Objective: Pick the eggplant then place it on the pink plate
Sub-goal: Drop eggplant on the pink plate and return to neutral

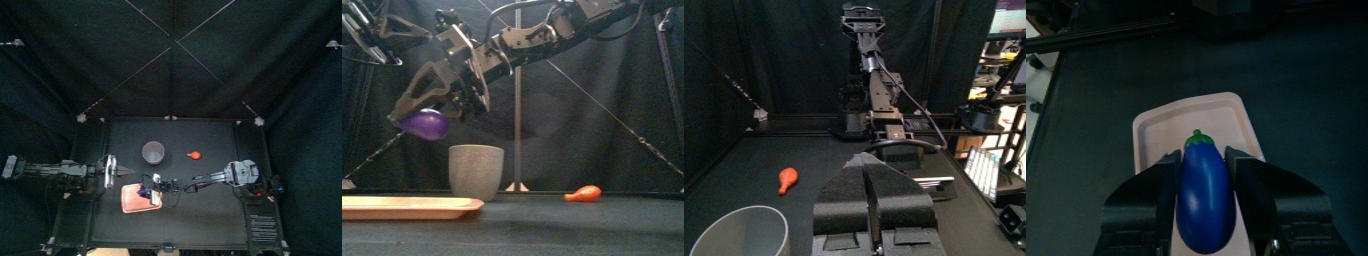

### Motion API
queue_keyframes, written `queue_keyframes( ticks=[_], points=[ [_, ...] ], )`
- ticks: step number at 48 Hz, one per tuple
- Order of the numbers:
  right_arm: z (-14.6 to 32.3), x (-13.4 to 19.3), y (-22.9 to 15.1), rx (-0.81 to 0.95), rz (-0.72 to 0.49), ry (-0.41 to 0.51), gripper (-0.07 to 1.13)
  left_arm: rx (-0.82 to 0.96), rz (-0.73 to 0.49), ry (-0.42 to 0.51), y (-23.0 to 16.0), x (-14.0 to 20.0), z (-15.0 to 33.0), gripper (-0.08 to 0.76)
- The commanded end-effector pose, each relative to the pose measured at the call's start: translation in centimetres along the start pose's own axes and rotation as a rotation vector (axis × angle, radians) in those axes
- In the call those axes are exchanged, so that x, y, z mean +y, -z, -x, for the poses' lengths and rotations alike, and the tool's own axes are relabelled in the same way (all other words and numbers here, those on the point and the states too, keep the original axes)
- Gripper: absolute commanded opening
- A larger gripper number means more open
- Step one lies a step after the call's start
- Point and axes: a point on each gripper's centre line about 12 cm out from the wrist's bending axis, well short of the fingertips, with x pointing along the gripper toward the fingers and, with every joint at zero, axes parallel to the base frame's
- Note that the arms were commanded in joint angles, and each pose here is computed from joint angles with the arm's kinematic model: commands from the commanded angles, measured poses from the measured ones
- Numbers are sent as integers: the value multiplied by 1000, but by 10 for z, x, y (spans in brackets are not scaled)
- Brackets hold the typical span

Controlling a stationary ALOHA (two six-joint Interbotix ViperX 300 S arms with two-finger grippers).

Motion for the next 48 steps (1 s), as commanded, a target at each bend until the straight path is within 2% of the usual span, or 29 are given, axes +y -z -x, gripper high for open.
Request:
queue_keyframes(
  ticks=[1,10,24,37,48],
  points=[
    [7,2,-22,-53,-8,-7,763,-15,-1,2,-5,0,-1,-30],
    [8,-2,-16,-37,-18,0,925,-14,-3,2,-5,0,-1,-31],
    [33,-2,-30,-65,-1,0,927,-14,-3,2,-5,0,-1,-31],
    [118,-6,-42,-178,-10,-13,927,-11,-3,2,-4,0,-1,-31],
    [206,0,-34,-424,-28,-88,927,-11,-3,2,-3,0,-1,-30]
  ],
)
